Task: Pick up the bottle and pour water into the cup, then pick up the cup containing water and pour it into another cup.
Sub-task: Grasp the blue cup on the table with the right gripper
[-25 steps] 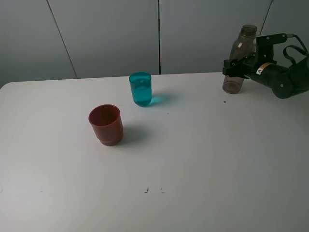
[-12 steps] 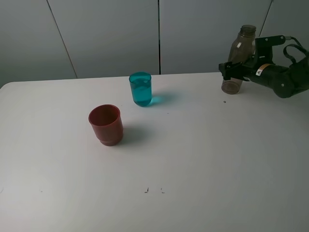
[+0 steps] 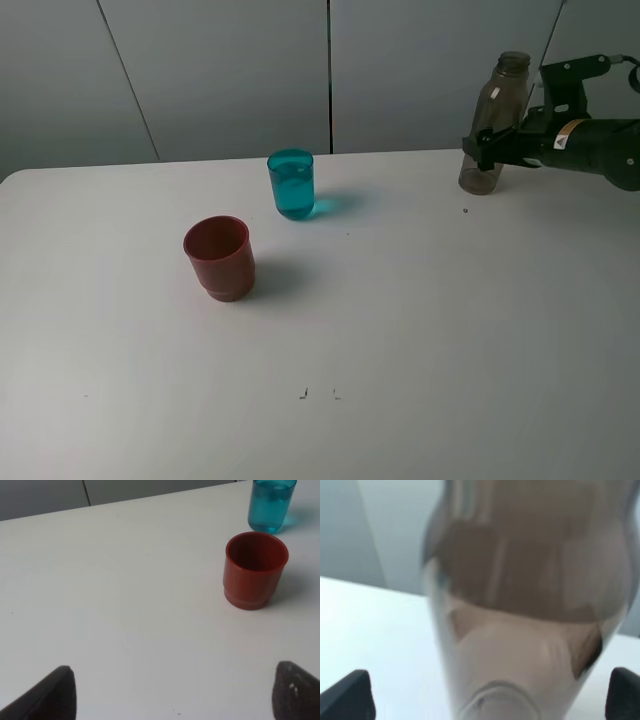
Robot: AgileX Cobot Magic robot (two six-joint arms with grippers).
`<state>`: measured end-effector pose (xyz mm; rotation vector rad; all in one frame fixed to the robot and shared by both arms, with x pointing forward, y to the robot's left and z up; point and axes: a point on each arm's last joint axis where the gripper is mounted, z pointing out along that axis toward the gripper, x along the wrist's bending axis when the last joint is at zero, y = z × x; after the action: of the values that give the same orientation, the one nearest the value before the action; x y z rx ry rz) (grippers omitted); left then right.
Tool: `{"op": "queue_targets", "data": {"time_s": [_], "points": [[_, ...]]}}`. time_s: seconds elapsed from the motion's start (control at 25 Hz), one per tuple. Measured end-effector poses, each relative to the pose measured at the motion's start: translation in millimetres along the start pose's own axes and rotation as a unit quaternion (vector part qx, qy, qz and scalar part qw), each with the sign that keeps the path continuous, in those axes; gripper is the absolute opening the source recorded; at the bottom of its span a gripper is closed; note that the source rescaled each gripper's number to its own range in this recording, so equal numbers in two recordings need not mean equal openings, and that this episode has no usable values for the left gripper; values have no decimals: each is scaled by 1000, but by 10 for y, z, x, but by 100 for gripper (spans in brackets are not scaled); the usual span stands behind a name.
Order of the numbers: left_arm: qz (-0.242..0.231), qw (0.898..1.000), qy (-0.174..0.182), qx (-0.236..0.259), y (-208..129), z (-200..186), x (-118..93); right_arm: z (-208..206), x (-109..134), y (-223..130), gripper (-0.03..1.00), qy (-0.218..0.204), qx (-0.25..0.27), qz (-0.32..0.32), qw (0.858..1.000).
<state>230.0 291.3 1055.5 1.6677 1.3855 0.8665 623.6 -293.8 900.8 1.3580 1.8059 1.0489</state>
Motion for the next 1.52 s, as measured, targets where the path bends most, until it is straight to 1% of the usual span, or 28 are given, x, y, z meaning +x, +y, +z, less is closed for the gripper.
{"op": "queue_targets", "data": {"time_s": [0.16,0.32,0.48,0.64,0.8,0.92,1.2,1.28,1.52], "points": [[0,1000,0,0,0,0,0,-230,119,-86,100,17,22,-1,1000],[0,1000,0,0,0,0,0,-462,312,-162,100,49,46,-22,997],[0,1000,0,0,0,0,0,-631,504,-230,100,94,67,-50,992],[0,1000,0,0,0,0,0,-666,714,-311,100,134,89,-52,986],[0,1000,0,0,0,0,0,-665,943,-293,100,171,81,-68,979],[0,1000,0,0,0,0,0,-671,1054,-274,100,193,70,-80,975],[0,1000,0,0,0,0,0,-578,1116,-364,100,218,59,-63,972],[0,1000,0,0,0,0,0,-544,1133,-389,100,227,46,-60,971],[0,1000,0,0,0,0,0,-311,1204,-386,100,234,26,-72,969]]}}
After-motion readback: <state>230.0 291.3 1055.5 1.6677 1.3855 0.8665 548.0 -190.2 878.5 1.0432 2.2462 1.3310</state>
